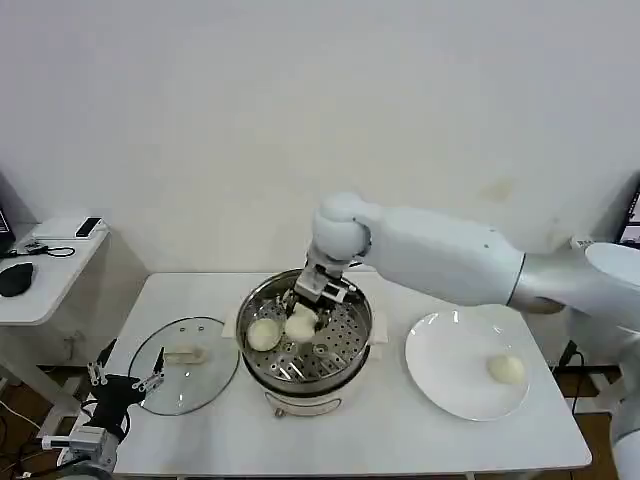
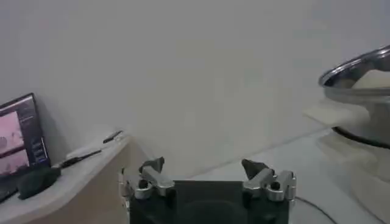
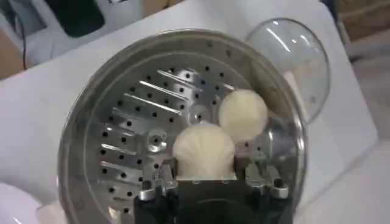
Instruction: Take steamed baozi put them in steamer then cover it.
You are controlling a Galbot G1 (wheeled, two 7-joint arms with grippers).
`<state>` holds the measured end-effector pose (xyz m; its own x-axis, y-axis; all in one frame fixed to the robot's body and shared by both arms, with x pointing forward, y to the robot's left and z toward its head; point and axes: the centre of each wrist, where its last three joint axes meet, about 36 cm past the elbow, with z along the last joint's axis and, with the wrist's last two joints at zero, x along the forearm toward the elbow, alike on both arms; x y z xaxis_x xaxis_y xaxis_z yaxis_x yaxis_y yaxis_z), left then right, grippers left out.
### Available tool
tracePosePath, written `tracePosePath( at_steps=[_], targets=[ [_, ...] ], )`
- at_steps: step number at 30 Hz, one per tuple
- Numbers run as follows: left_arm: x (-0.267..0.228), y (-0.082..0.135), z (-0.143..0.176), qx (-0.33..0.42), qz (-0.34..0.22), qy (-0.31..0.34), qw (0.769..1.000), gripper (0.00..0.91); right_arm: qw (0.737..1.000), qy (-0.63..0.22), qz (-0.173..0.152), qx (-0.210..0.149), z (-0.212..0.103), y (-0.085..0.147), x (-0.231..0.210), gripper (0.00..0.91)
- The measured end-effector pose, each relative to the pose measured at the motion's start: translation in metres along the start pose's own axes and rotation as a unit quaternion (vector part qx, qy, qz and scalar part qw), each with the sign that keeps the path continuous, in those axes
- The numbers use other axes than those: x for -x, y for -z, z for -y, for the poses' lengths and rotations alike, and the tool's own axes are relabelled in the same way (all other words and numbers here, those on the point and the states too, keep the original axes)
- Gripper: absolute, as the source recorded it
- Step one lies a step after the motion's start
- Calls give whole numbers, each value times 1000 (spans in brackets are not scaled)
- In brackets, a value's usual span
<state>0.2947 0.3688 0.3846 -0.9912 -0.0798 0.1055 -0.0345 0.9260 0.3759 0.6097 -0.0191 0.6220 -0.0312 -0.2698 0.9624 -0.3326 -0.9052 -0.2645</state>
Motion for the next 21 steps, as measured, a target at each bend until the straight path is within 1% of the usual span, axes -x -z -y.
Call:
tracePosePath(
  at_steps=[5, 8, 14, 21],
  targets=[
    [2, -1, 1, -1, -1, 0, 1000, 907, 999, 2, 5, -45, 2, 12, 11, 605],
    [2, -2, 1, -2, -1, 0, 1000, 907, 998, 6, 5, -66, 1, 17, 14, 615],
    [3, -3, 1, -1, -3, 0, 1000, 907, 995, 17, 3, -95, -3, 26, 19, 615],
    [4, -3, 2, -2, -3, -1, 1000, 907, 992, 24, 6, -121, -5, 37, 19, 615]
  ],
)
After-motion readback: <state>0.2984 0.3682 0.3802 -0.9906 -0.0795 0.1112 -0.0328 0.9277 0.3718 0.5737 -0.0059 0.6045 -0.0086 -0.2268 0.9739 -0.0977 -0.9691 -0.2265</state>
